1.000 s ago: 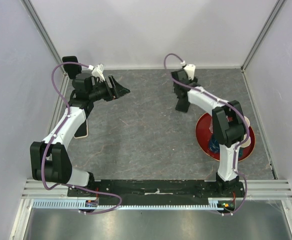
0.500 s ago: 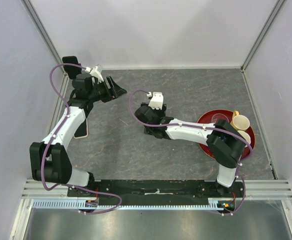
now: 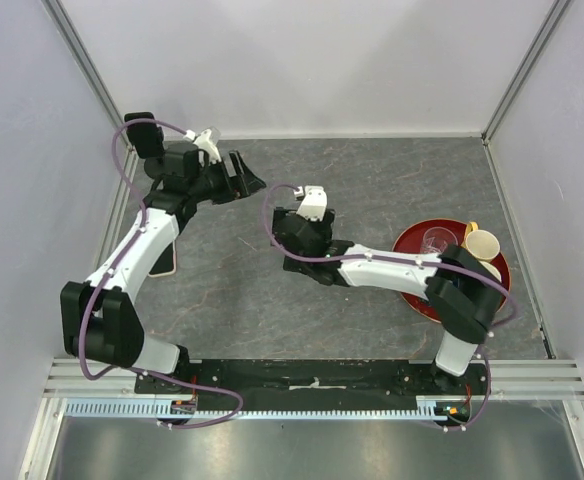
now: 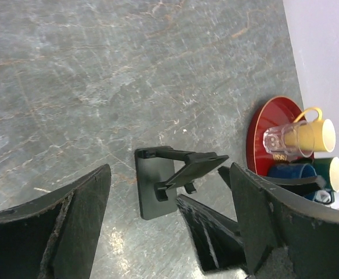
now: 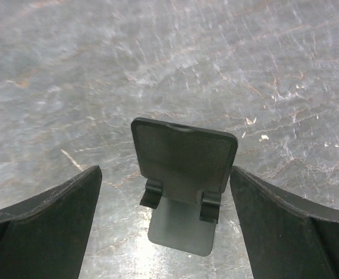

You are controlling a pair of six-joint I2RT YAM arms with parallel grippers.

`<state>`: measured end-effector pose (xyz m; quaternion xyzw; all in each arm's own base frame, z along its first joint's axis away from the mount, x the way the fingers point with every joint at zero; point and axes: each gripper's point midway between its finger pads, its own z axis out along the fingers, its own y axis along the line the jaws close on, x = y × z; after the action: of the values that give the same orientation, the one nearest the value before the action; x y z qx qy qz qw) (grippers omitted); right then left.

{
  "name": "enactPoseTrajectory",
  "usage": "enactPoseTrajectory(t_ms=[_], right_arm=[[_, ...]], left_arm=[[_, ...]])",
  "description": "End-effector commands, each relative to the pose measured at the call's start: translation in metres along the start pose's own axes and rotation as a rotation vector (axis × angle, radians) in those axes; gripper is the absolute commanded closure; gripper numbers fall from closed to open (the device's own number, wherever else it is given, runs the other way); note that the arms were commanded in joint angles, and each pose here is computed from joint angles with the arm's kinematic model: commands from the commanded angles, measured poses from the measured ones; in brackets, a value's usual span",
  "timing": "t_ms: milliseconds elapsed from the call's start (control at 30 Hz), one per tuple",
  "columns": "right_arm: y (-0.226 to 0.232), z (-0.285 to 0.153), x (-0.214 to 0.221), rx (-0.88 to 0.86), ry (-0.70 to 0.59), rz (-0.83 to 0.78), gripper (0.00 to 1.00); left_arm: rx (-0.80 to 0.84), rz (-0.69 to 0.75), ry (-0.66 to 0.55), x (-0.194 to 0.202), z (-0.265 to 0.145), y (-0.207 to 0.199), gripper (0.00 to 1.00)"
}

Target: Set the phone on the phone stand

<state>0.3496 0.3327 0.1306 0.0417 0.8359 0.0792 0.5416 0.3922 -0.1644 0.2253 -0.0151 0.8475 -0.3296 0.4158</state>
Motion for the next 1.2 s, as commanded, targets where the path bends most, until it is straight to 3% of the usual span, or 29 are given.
enactPoseTrajectory(t_ms=[0, 67, 100, 233, 467, 633, 867, 1167], right_arm=[[0.004, -0.051, -0.084, -0.154, -0.191, 0.132, 0.02], [-0.025, -0.066, -0.094, -0.138, -0.283, 0.188, 0.02], [-0.04, -0.09, -0.124, -0.154, -0.362, 0.228, 0.02], [-0.107, -0.126, -0.143, -0.089, -0.535, 0.283, 0.02], [-0.188, -0.123, -0.122, 0.052, -0.604, 0.344, 0.02], [-0.199, -0.109, -0.117, 0.045, -0.591, 0.365, 0.02], [-0.204, -0.104, -0.113, 0.044, -0.587, 0.365, 0.02], [-0.204, -0.097, -0.108, 0.035, -0.575, 0.359, 0.02]], left_arm=[[0.006, 0.098, 0.027, 0.004, 0.009, -0.015, 0.11], [-0.008, 0.139, 0.044, 0.014, 0.013, -0.026, 0.11], [-0.014, 0.167, 0.048, 0.018, 0.014, -0.029, 0.11], [-0.029, 0.294, 0.083, 0.045, 0.024, -0.058, 0.08], [-0.141, 0.487, 0.155, 0.091, 0.042, -0.069, 0.05], [-0.261, 0.469, 0.189, 0.105, 0.057, -0.057, 0.04], [-0.27, 0.404, 0.205, 0.121, 0.076, -0.055, 0.04], [-0.336, 0.403, 0.148, 0.11, 0.086, -0.048, 0.02]])
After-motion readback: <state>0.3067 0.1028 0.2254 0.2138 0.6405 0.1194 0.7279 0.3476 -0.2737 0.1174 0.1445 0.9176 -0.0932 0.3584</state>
